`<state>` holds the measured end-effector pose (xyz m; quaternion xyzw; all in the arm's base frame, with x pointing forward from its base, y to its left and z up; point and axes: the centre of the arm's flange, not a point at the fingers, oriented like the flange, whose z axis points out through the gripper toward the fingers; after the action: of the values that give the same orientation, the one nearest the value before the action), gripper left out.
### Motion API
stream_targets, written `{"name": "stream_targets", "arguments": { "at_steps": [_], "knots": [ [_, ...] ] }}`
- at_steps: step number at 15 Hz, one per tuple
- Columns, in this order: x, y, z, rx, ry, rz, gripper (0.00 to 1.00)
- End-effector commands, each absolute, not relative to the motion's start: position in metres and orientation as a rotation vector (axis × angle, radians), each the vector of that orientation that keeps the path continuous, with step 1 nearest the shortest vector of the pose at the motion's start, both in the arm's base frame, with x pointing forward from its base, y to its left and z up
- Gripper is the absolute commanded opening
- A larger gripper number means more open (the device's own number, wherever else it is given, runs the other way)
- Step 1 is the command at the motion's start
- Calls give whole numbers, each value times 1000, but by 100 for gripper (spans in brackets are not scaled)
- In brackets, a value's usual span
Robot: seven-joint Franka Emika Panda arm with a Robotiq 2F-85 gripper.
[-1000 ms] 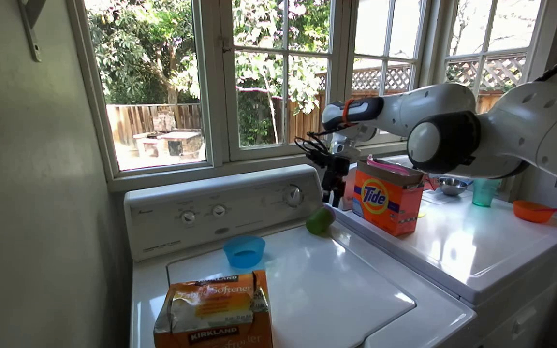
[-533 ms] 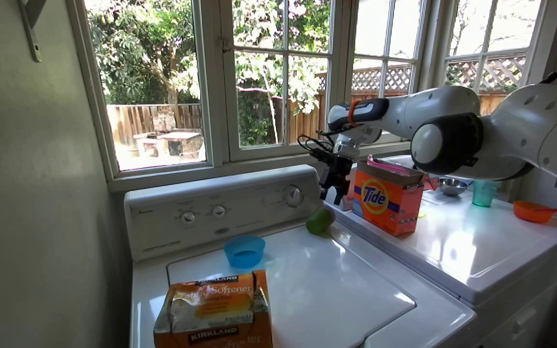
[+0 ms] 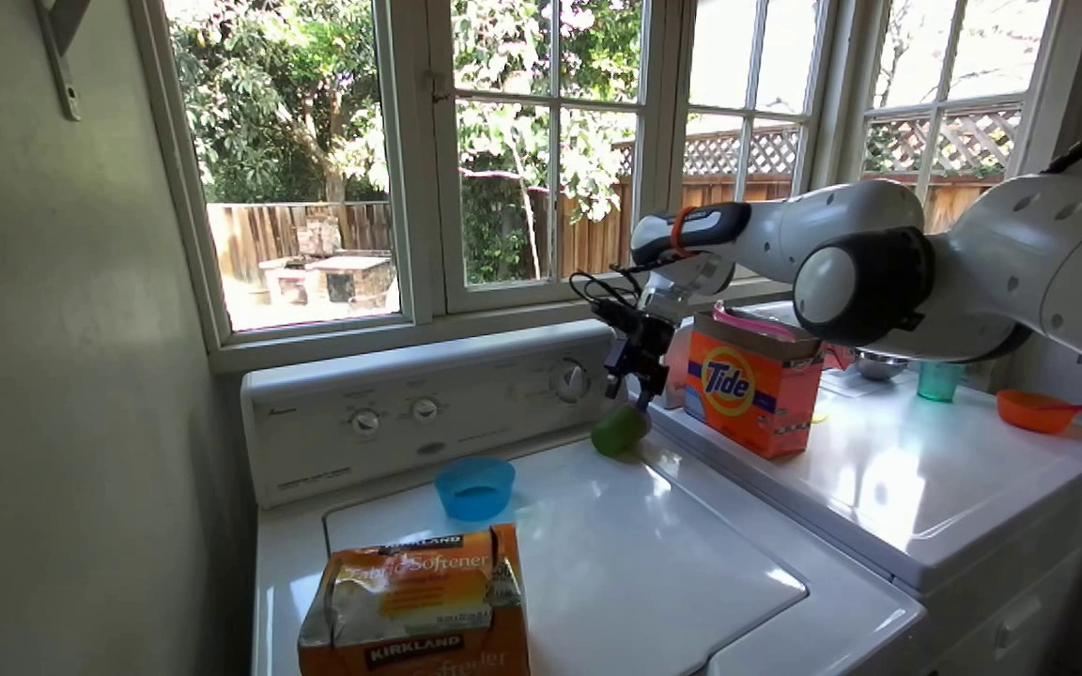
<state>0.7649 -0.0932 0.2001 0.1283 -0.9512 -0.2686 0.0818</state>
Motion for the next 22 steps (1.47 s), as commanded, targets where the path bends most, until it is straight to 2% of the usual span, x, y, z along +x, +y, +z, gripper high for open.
{"name": "stream_targets", "arguments": {
  "at_steps": [1, 2, 3, 4, 13, 15, 16, 19, 22],
  "knots": [
    [786, -91, 188, 320, -2800, -901, 100],
    [786, -90, 186, 314, -2790, -916, 100],
    [785, -89, 185, 308, -2783, -924, 75],
    [785, -88, 183, 307, -2777, -935, 74],
    [783, -85, 187, 310, -2781, -993, 6],
    [780, -85, 196, 326, -2792, -1006, 0],
    [777, -86, 204, 360, -2798, -972, 3],
    [770, -75, 227, 447, -2814, -781, 0],
    [769, -39, 241, 503, -2758, -609, 2]
  ]
}}
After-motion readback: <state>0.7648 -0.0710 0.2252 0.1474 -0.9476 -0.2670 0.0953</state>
